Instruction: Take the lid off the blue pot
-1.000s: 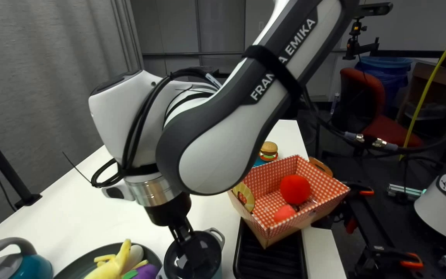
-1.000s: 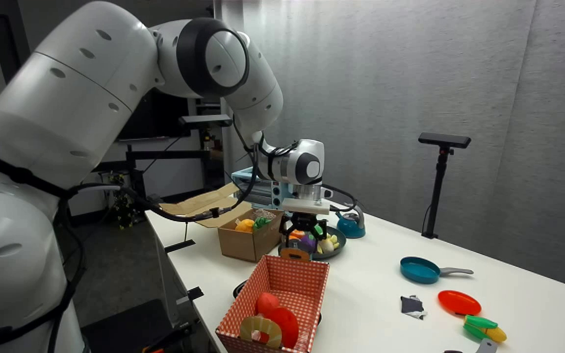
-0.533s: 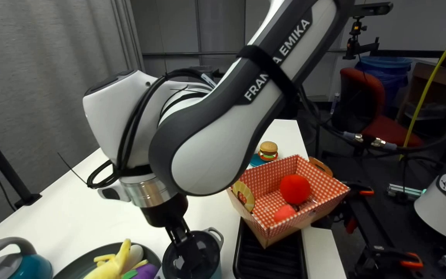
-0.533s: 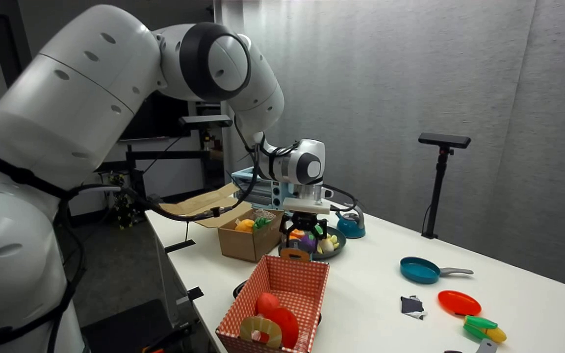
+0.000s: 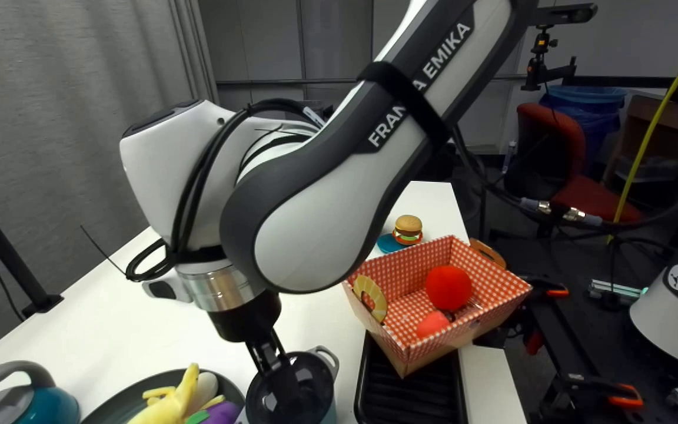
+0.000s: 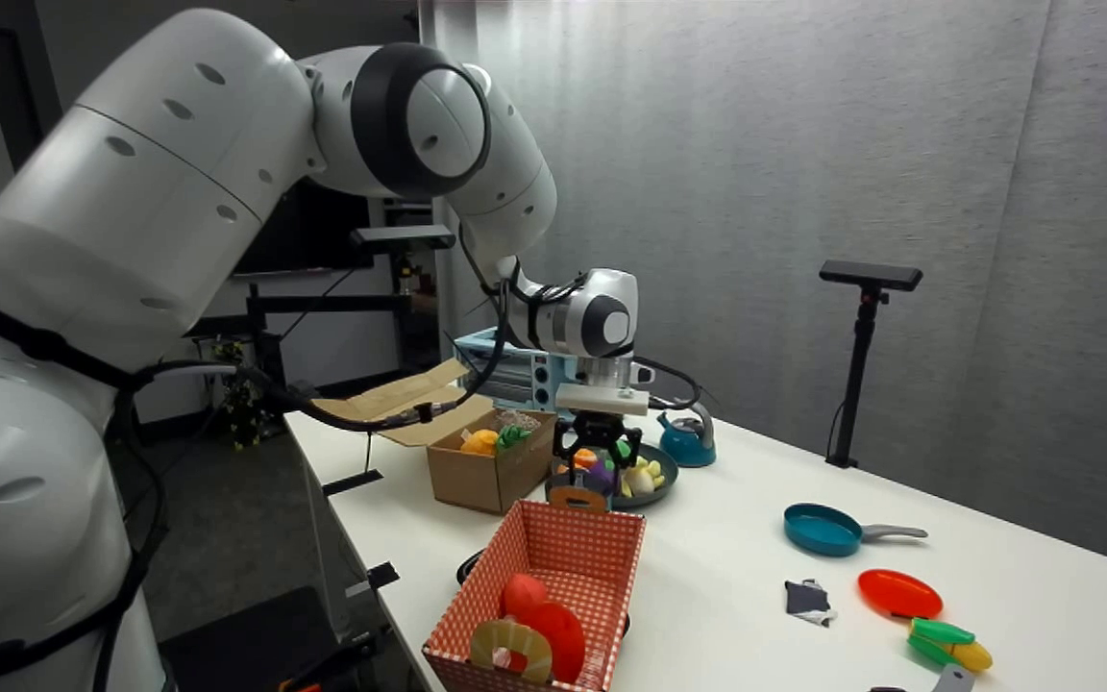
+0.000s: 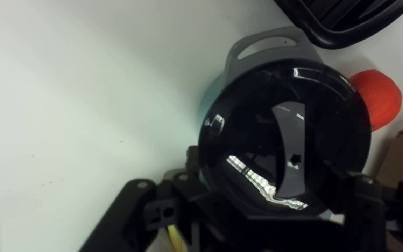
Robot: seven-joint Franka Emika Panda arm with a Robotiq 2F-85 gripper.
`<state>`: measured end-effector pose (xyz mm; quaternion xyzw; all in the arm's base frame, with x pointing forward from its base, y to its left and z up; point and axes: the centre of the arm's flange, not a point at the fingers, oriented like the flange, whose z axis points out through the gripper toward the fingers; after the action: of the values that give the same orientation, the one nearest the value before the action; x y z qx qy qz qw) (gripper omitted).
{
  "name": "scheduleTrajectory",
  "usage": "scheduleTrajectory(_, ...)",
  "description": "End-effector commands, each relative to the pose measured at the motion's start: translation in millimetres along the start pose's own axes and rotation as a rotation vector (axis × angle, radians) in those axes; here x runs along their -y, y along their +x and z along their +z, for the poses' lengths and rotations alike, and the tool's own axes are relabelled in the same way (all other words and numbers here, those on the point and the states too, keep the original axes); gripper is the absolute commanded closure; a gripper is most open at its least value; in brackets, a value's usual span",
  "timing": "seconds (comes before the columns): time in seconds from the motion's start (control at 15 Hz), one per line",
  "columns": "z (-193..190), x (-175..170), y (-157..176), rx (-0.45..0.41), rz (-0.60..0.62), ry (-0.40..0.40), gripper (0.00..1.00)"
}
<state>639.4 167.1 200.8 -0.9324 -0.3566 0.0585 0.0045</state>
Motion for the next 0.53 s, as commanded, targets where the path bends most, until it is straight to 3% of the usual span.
scheduleTrajectory(0.0,1.1,7.4,8.7,-0.007,0.015,0.010,0.52)
scheduleTrajectory(0.47,-0.4,12.9,5.8,-0.008,0.018,0.005,0.52)
